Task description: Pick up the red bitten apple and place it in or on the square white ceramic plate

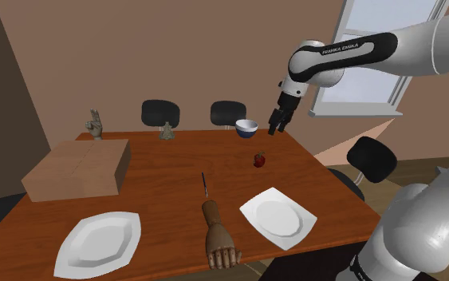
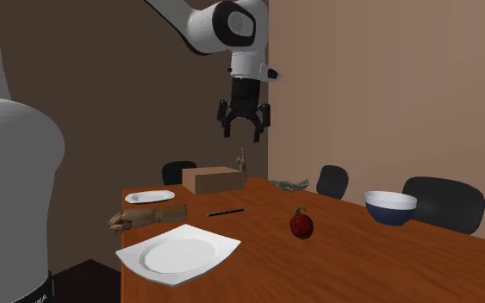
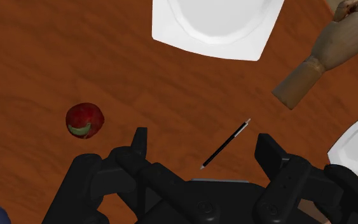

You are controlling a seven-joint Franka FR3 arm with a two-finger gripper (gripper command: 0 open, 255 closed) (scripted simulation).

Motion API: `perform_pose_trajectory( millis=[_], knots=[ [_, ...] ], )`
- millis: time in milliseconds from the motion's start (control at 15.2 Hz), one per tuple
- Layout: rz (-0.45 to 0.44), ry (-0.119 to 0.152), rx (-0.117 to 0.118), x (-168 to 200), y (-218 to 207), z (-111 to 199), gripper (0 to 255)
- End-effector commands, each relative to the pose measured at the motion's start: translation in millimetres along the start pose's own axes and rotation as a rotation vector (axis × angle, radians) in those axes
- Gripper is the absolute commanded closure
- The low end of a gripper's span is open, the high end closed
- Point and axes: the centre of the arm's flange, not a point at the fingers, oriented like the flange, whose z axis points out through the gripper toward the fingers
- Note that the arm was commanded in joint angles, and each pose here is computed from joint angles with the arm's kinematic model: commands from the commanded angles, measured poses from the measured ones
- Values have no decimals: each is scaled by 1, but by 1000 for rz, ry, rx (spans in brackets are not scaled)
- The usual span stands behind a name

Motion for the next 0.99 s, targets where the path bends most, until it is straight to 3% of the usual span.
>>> perform_pose_trajectory(
  millis=[0, 924],
  knots=[
    [4, -12, 3, 13, 18, 17, 0],
    [35, -97, 34, 88, 157, 129, 0]
  ],
)
